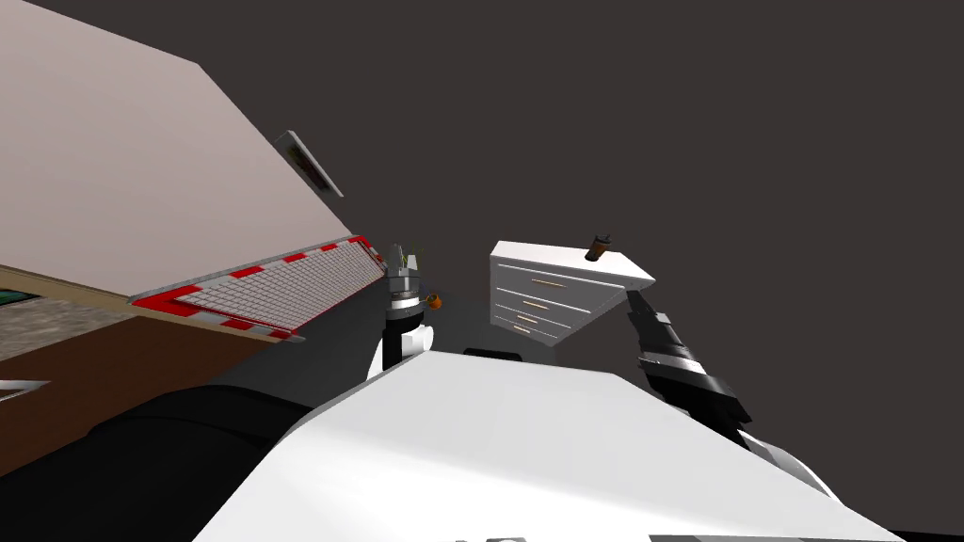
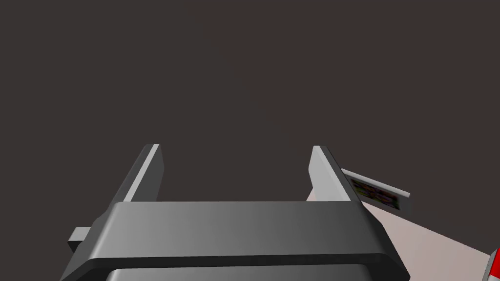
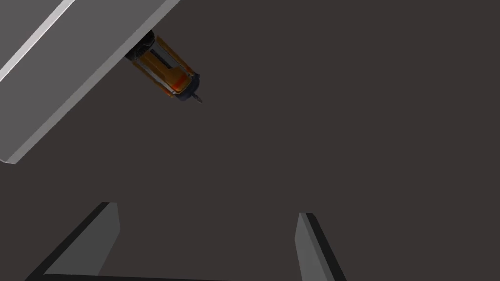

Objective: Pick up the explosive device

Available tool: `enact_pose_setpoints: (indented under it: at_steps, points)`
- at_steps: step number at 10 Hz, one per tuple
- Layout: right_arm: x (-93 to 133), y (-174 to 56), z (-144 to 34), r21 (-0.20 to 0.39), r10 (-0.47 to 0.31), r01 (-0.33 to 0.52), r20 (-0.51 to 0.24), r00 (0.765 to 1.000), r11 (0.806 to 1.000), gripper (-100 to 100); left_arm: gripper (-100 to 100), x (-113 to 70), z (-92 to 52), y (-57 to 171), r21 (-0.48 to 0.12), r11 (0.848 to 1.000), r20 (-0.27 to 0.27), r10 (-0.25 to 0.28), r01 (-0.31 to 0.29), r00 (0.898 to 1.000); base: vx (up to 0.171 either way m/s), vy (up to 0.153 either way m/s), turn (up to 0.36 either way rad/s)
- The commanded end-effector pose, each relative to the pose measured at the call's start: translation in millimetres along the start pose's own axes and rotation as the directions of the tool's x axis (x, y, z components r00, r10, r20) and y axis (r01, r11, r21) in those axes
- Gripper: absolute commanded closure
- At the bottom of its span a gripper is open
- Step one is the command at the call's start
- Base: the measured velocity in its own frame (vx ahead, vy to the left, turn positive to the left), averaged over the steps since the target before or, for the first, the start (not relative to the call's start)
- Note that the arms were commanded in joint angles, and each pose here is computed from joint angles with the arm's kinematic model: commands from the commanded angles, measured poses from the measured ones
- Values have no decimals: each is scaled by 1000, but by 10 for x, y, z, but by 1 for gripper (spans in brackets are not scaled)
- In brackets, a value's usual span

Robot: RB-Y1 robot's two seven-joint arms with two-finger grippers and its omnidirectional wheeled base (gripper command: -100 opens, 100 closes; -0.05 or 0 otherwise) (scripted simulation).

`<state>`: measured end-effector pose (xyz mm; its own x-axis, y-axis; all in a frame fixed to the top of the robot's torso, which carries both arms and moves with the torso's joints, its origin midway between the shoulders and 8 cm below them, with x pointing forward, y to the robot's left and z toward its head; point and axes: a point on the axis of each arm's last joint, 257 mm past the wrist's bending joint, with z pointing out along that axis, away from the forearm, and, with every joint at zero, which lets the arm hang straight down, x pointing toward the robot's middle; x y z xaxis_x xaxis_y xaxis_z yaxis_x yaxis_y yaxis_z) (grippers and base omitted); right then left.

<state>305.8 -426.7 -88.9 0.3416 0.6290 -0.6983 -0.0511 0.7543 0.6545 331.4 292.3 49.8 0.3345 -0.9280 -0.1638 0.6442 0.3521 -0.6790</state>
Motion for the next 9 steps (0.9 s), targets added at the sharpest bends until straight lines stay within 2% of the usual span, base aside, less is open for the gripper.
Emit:
enact_pose_setpoints:
  at_steps: [1,3,4,6,9]
  points:
    - [-118,-273,-85,70,-107,108,-18,994,992,-100,0,0,0,0,0,1000,0,0,0,1000,-26,112,130]
    - [-278,-572,-197,141,-232,238,-55,971,961,-100,0,0,0,0,0,1000,0,0,0,1000,-29,103,154]
    - [-313,-580,-199,144,-239,244,-51,970,959,-100,0,0,0,0,0,1000,0,0,0,1000,-1,49,43]
    - [-524,-852,-312,203,-360,373,-96,928,905,-100,0,-1,0,0,0,1000,0,0,0,1000,13,40,127]
    - [-867,-1175,-452,259,-517,544,-171,839,798,-100,0,-1,0,0,0,1000,0,0,0,1000,37,51,175]
